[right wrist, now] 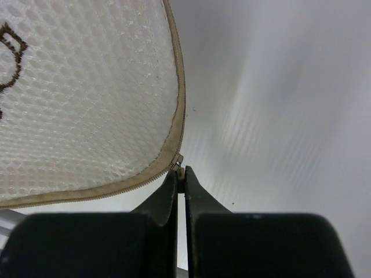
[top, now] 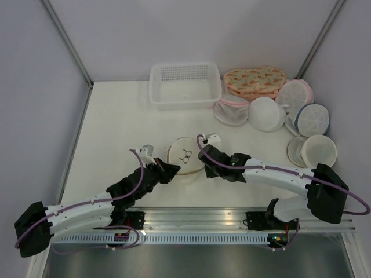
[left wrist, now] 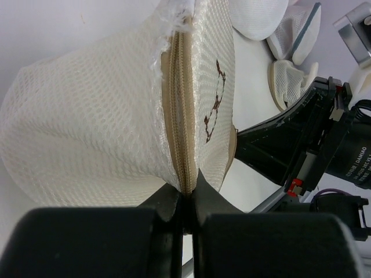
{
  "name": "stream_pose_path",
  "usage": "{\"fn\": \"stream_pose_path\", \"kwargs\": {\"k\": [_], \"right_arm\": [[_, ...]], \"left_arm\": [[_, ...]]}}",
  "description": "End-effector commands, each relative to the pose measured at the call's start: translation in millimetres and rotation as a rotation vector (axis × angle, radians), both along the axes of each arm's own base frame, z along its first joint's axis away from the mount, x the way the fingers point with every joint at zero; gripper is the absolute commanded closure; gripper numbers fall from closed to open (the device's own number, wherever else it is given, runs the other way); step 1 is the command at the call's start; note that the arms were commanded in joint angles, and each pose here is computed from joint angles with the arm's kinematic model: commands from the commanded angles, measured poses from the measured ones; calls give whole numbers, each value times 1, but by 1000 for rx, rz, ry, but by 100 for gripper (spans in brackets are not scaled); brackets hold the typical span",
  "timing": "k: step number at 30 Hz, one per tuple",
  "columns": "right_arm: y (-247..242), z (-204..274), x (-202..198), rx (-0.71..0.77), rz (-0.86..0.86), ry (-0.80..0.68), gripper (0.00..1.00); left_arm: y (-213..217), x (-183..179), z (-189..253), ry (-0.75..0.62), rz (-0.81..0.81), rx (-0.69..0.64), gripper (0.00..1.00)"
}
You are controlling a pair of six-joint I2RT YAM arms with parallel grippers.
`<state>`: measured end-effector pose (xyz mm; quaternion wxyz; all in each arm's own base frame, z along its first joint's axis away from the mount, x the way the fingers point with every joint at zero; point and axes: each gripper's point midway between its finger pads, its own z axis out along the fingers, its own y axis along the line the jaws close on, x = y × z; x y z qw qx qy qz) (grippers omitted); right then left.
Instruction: Unzip the laundry bag and remove the bra
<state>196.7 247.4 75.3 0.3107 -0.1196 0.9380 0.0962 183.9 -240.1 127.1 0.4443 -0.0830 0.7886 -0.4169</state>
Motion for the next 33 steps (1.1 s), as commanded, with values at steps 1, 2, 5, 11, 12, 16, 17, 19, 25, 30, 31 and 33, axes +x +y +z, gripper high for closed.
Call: {"fn": "stream_pose_path", "kwargs": {"k": [1, 2, 5, 11, 12, 16, 17, 19, 25, 30, 31, 33], "right_arm": [[-40, 3, 16, -156, -96, -65, 100], [-37, 6, 16, -140, -89, -70, 100], [-29, 25, 15, -58, -56, -99, 100], [-23, 35, 7, 16, -14, -96, 100], [-23, 32, 5, 24, -7, -87, 99], [-16, 28, 0, 61, 12, -68, 100], [-15, 23, -1, 57, 17, -58, 99], [-7, 21, -3, 83, 39, -38, 99], [37, 15, -14, 218, 195, 26, 100], [74, 26, -29, 378, 345, 64, 100], [78, 28, -31, 396, 359, 66, 100], [88, 35, -35, 448, 399, 71, 99]], "left_arm": [[-5, 17, 27, -134, 8, 37, 98], [-8, 21, 28, -143, 8, 54, 98], [-24, 37, 44, -190, -17, 84, 98], [-43, 71, 50, -195, -43, 86, 85], [-44, 74, 48, -183, -45, 93, 70], [-32, 78, 38, -103, 22, 127, 18], [-23, 80, 35, -86, 68, 140, 14], [-6, 72, 25, -15, 116, 160, 12], [12, 40, 20, 83, 115, 52, 6], [-9, 19, 26, 137, -5, -75, 4], [-14, 16, 22, 156, -28, -76, 4], [-24, 8, 22, 197, -88, -78, 4]]}}
